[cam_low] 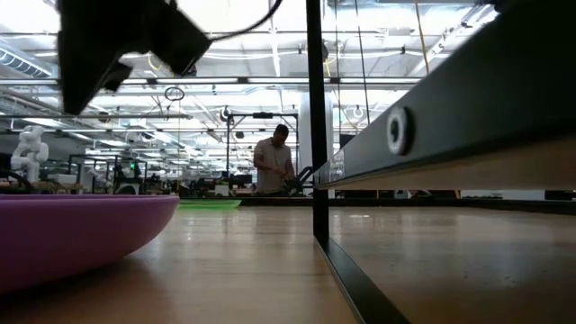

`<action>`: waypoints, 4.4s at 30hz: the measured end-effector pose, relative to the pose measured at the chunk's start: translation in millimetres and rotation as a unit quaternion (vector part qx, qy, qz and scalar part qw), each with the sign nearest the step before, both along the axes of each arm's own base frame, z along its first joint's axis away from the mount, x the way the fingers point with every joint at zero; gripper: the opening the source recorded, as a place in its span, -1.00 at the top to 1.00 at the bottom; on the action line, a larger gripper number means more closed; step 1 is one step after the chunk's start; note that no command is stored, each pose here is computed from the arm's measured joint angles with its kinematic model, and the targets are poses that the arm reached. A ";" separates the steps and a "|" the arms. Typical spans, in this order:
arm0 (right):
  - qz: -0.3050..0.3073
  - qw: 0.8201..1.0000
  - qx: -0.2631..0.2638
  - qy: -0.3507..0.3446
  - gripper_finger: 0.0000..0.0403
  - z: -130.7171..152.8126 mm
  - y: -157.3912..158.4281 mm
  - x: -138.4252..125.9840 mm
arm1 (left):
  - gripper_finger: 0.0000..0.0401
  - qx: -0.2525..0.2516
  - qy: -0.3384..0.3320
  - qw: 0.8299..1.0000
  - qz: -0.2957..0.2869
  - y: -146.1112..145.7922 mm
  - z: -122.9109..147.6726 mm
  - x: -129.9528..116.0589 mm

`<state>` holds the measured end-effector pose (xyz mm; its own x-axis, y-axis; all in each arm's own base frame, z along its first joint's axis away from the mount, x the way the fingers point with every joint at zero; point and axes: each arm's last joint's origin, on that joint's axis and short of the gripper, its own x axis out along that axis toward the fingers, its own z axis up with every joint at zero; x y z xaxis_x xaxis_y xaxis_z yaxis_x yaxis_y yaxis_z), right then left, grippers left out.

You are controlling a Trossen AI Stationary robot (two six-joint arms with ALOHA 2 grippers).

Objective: Place and stack plates onto a shelf
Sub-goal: Stack the purple plate on top of the blue plate on the shelf

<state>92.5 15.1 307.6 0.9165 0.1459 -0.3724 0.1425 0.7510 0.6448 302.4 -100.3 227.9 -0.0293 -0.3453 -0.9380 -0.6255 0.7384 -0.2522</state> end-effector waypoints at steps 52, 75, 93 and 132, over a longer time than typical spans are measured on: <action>-0.034 0.999 0.016 0.002 0.70 0.1 -1.5 0.2 | 0.90 0.006 -0.001 1.000 0.006 -27.0 -86.1 -40.7; -0.035 0.999 0.015 0.006 0.70 -0.8 -1.6 0.1 | 0.95 0.083 -0.053 0.989 0.111 27.5 -18.1 -66.9; -0.065 0.998 0.022 0.006 0.70 -1.0 -3.0 0.1 | 0.95 0.081 -0.138 0.964 0.213 84.1 18.9 -76.4; -0.166 0.953 -0.252 -0.021 0.63 40.9 -6.5 62.8 | 0.95 0.176 -0.332 0.861 0.343 109.8 86.3 12.3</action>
